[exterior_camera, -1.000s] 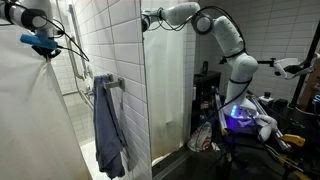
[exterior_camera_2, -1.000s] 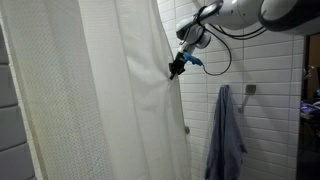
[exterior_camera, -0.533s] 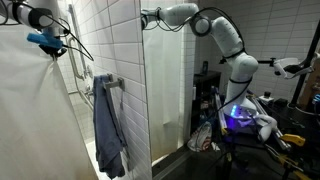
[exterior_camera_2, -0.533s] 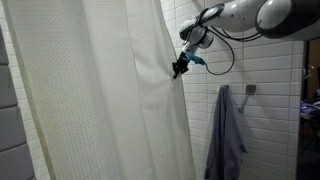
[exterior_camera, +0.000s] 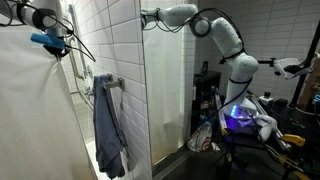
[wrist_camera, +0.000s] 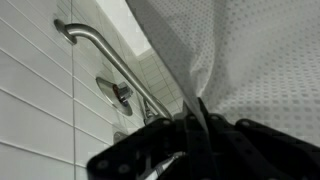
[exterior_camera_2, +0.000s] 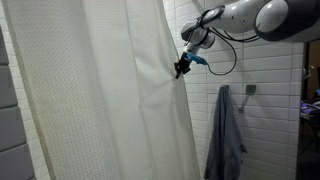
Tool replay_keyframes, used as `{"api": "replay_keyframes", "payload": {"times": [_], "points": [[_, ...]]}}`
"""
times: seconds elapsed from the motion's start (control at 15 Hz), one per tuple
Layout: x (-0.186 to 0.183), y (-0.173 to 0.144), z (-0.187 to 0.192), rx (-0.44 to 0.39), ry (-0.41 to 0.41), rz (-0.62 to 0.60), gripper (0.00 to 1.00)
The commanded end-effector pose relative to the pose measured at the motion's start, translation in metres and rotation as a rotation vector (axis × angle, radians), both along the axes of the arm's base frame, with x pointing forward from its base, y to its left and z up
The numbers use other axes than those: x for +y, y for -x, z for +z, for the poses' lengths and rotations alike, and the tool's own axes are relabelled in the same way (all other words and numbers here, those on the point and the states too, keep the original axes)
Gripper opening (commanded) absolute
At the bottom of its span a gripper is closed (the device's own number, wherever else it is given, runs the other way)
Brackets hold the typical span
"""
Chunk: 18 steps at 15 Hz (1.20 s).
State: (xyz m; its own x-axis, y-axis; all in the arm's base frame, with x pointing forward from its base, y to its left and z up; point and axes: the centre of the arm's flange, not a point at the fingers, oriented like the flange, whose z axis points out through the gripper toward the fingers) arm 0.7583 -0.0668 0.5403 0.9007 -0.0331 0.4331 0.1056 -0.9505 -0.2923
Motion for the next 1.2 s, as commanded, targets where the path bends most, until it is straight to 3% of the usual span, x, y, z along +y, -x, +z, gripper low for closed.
{"api": "replay_keyframes", "payload": {"times": [0.0, 1.13], "points": [[-0.009, -0.009, 0.01, -0.016, 0.014, -0.054, 0.0], [-0.028, -0.006, -0.007, -0.08, 0.23, -0.219, 0.0]]}}
